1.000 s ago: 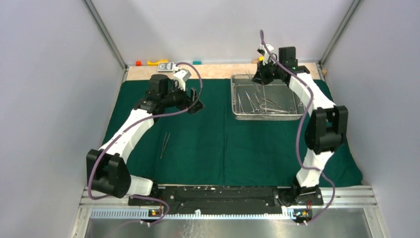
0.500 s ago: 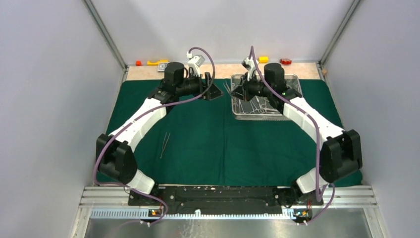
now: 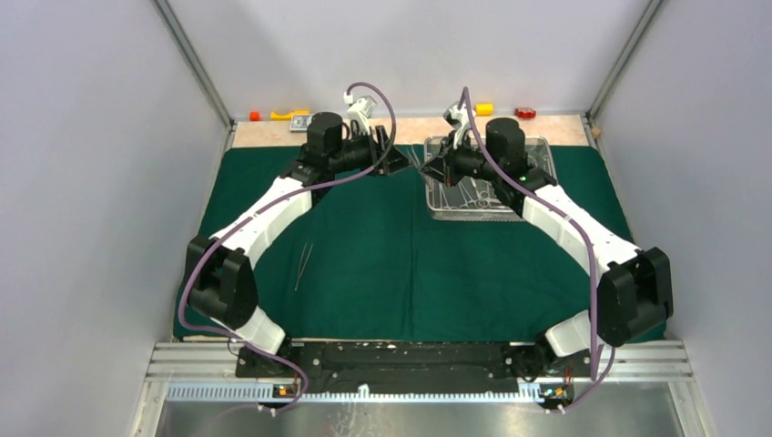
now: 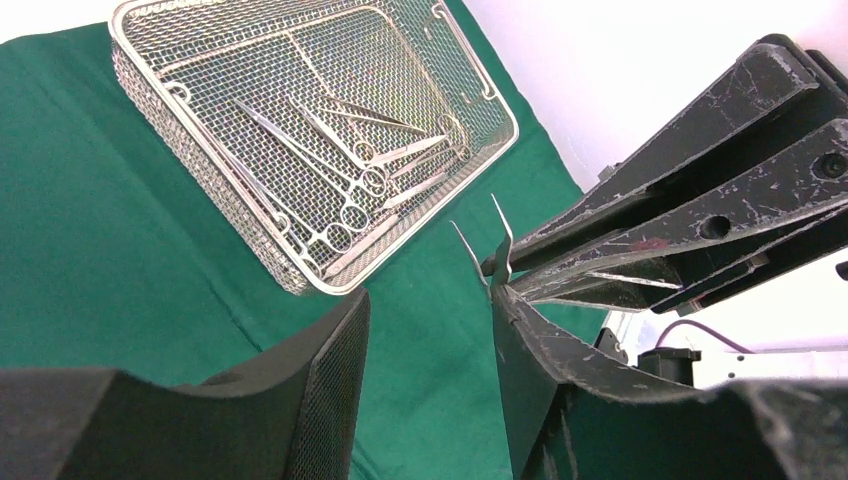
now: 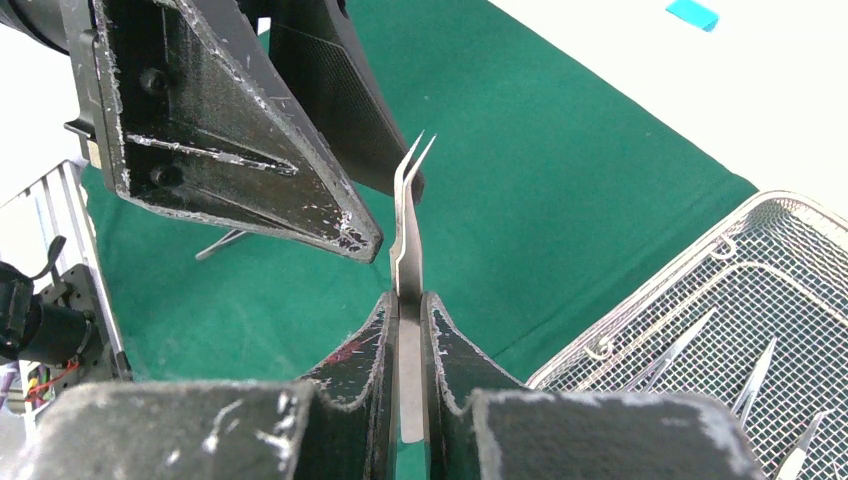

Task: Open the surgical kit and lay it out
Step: Place the medical item in the surgical kit.

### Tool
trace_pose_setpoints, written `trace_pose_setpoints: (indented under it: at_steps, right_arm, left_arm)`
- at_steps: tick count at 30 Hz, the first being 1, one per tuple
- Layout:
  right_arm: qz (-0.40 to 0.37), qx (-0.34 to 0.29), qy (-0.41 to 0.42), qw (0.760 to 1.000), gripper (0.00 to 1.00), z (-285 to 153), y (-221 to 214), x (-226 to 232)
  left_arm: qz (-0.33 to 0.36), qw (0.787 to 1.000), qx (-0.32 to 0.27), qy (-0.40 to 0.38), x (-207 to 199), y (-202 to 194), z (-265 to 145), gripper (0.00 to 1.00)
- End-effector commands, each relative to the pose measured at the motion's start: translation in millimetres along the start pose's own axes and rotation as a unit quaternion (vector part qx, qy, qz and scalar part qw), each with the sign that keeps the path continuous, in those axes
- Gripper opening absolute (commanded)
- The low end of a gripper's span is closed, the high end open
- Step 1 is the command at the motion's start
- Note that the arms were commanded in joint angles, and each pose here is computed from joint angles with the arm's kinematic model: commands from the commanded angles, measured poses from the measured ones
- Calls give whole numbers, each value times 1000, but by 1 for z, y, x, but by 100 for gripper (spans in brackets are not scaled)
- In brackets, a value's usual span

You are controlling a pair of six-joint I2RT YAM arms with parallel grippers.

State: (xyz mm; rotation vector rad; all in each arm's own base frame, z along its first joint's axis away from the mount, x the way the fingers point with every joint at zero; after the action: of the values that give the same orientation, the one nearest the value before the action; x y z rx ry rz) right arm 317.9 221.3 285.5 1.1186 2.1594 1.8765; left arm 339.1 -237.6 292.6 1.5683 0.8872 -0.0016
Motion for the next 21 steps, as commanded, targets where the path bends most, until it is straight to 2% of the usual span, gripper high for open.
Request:
trace_pose_setpoints:
  at_steps: [1, 21]
  right_arm:
    - [-17, -23, 9, 1000, 0, 0, 10, 7]
    - [-22, -12, 6, 1000, 0, 5, 3, 5]
  left_arm:
    - [20, 999, -39, -12, -8, 21, 3, 53]
    - [-3, 999, -41, -27, -5, 29, 16, 41]
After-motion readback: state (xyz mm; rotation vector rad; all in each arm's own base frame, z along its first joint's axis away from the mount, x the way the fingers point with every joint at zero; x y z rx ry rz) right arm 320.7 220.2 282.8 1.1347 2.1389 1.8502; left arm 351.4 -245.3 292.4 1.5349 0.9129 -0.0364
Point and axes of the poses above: each gripper's point midway between its finger pads, its own z axis out along the fingers, its own x axis along the line the jaws close on, y = z × x, the point moved 7 cm from there along -z, back along the fingers, and after that the axes turned 10 degrees about z, right-handed, at the moved point
